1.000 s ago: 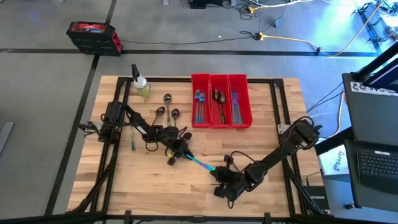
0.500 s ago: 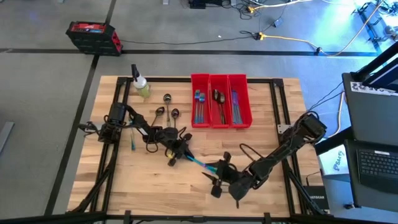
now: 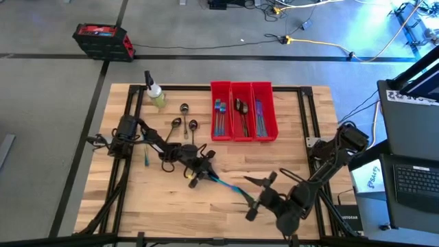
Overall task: Sort silverware
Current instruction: Put the blue knife into the right red silverware bin
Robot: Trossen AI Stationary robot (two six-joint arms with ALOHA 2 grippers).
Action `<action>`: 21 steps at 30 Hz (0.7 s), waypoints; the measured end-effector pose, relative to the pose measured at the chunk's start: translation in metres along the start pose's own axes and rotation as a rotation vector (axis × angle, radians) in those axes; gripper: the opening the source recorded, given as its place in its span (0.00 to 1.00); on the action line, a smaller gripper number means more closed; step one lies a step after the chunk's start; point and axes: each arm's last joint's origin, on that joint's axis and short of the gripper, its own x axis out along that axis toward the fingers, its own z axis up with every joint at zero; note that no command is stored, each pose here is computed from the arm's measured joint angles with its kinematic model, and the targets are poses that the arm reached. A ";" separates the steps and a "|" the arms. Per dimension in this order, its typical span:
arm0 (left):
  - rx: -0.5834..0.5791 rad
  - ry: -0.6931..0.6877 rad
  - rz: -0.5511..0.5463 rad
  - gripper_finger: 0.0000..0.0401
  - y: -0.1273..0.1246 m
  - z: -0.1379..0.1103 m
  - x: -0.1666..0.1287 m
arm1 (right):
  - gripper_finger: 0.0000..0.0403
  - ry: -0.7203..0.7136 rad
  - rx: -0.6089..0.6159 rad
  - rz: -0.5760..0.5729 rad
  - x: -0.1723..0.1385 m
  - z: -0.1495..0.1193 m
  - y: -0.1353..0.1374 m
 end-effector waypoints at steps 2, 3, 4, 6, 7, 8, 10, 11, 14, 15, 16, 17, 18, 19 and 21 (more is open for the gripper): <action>0.024 -0.029 0.020 0.11 -0.004 0.010 0.000 | 0.50 -0.025 0.019 -0.031 -0.008 0.000 0.000; 0.043 -0.049 0.027 0.11 -0.006 0.017 0.000 | 0.50 -0.035 0.030 -0.043 -0.011 0.000 0.000; 0.059 -0.065 0.037 0.11 -0.008 0.023 -0.001 | 0.50 -0.046 0.038 -0.054 -0.015 0.000 0.000; 0.072 -0.104 0.070 0.11 -0.009 0.036 -0.002 | 0.50 -0.068 0.050 -0.078 -0.023 0.001 0.001; 0.070 -0.125 0.097 0.11 -0.010 0.042 -0.003 | 0.50 -0.071 0.056 -0.074 -0.027 0.001 0.001; 0.058 -0.144 0.129 0.11 -0.009 0.048 -0.005 | 0.50 -0.072 0.057 -0.065 -0.030 0.001 0.002; 0.045 -0.160 0.192 0.11 -0.009 0.058 -0.006 | 0.50 -0.072 0.080 -0.049 -0.036 0.002 0.003; 0.047 -0.153 0.223 0.11 -0.008 0.062 -0.006 | 0.50 -0.072 0.097 -0.042 -0.038 0.003 0.004; 0.089 -0.093 0.269 0.11 -0.006 0.069 -0.003 | 0.50 -0.072 0.137 -0.034 -0.041 0.011 0.008; 0.104 -0.069 0.280 0.11 -0.005 0.070 -0.001 | 0.50 -0.072 0.152 -0.035 -0.041 0.016 0.010; 0.119 -0.051 0.293 0.11 -0.004 0.072 0.001 | 0.50 -0.068 0.168 -0.021 -0.041 0.020 0.012; 0.138 -0.038 0.305 0.11 -0.004 0.075 0.003 | 0.50 -0.053 0.178 0.019 -0.041 0.023 0.015; 0.155 -0.031 0.316 0.11 -0.003 0.078 0.005 | 0.50 -0.032 0.191 0.073 -0.041 0.024 0.017; 0.169 -0.026 0.326 0.11 -0.003 0.081 0.007 | 0.50 -0.012 0.213 0.123 -0.041 0.024 0.019; 0.201 -0.032 0.352 0.11 -0.003 0.089 0.010 | 0.50 0.022 0.261 0.194 -0.041 0.023 0.021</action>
